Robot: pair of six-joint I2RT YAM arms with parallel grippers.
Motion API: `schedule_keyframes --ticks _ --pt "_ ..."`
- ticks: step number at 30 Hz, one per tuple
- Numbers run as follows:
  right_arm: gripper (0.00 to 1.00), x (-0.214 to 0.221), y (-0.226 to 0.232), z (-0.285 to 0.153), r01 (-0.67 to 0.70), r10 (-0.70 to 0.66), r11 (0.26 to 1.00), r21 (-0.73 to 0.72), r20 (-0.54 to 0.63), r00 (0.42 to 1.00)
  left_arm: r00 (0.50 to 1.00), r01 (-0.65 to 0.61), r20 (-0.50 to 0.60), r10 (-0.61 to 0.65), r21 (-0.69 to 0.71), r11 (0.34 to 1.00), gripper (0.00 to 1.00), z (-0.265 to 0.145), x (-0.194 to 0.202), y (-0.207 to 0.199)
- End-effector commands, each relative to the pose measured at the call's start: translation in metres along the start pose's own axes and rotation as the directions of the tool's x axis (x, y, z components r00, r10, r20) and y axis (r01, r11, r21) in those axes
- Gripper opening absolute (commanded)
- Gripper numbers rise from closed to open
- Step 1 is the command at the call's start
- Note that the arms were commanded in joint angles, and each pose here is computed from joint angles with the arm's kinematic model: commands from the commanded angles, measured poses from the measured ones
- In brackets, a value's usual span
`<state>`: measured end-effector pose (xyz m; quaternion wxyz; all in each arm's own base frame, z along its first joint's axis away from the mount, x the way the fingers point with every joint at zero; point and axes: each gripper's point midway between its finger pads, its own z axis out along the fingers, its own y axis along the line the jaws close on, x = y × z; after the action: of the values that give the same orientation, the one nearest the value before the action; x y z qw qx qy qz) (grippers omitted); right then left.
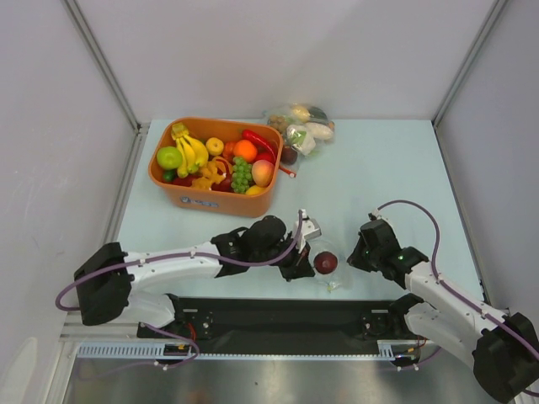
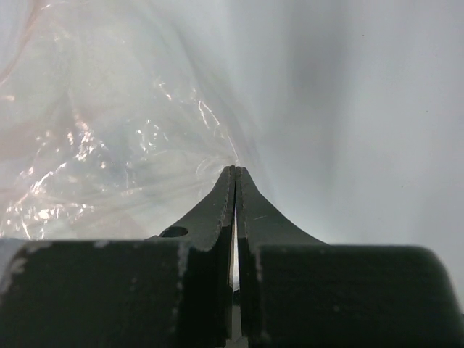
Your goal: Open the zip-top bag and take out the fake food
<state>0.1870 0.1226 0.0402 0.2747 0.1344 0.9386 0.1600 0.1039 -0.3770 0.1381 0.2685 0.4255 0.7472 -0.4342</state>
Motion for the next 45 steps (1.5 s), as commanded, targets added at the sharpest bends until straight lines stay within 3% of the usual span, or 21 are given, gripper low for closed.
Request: schedule_keyframes --ticks 1,11,19,26,32,34,35,36,38,40,41,45 --pt "0.00 -0.018 0.005 -0.007 0.007 -0.008 1.000 0.005 0.054 0.998 0.997 -0.043 0.061 0.047 -0.063 0.997 0.00 -0.016 -0.019 0.002" --pt "0.00 -0.026 0.003 -0.005 0.013 -0.015 1.000 0.026 0.080 0.997 0.985 -0.055 0.153 0.080 -0.157 0.986 0.00 -0.059 -0.049 0.008" --pt "0.00 -0.058 0.000 0.000 0.038 -0.046 0.997 0.065 0.133 0.990 0.955 -0.011 0.281 0.097 -0.292 0.956 0.00 -0.117 -0.087 0.049" --pt "0.00 -0.093 -0.003 0.006 0.047 -0.060 0.996 0.077 0.171 0.983 0.884 0.136 0.448 0.135 -0.522 0.842 0.00 -0.186 -0.146 0.116" --pt "0.01 -0.116 -0.005 0.005 0.042 -0.057 0.996 0.077 0.198 0.979 0.846 0.271 0.513 0.146 -0.649 0.711 0.00 -0.229 -0.187 0.188" --pt "0.14 -0.123 -0.007 0.001 0.035 -0.051 0.996 0.081 0.210 0.976 0.835 0.306 0.531 0.145 -0.666 0.680 0.00 -0.236 -0.199 0.210" --pt "0.29 -0.125 -0.007 -0.001 0.033 -0.050 0.996 0.082 0.214 0.976 0.831 0.329 0.537 0.145 -0.685 0.650 0.00 -0.246 -0.200 0.223" --pt "0.38 -0.127 -0.008 -0.003 0.032 -0.049 0.996 0.082 0.217 0.975 0.819 0.337 0.549 0.166 -0.696 0.634 0.00 -0.255 -0.212 0.227" --pt "0.55 -0.131 -0.011 -0.008 0.029 -0.049 0.995 0.093 0.224 0.973 0.830 0.370 0.536 0.156 -0.737 0.565 0.01 -0.264 -0.208 0.258" --pt "0.64 -0.135 -0.013 -0.015 0.027 -0.050 0.995 0.096 0.239 0.970 0.830 0.384 0.533 0.165 -0.760 0.524 0.00 -0.274 -0.216 0.273" --pt "0.75 -0.138 -0.015 -0.018 0.025 -0.049 0.995 0.101 0.248 0.967 0.841 0.397 0.519 0.151 -0.783 0.479 0.00 -0.275 -0.209 0.291" --pt "0.82 -0.149 -0.018 -0.032 0.011 -0.041 0.994 0.105 0.283 0.958 0.862 0.399 0.487 0.138 -0.822 0.406 0.00 -0.279 -0.210 0.325"
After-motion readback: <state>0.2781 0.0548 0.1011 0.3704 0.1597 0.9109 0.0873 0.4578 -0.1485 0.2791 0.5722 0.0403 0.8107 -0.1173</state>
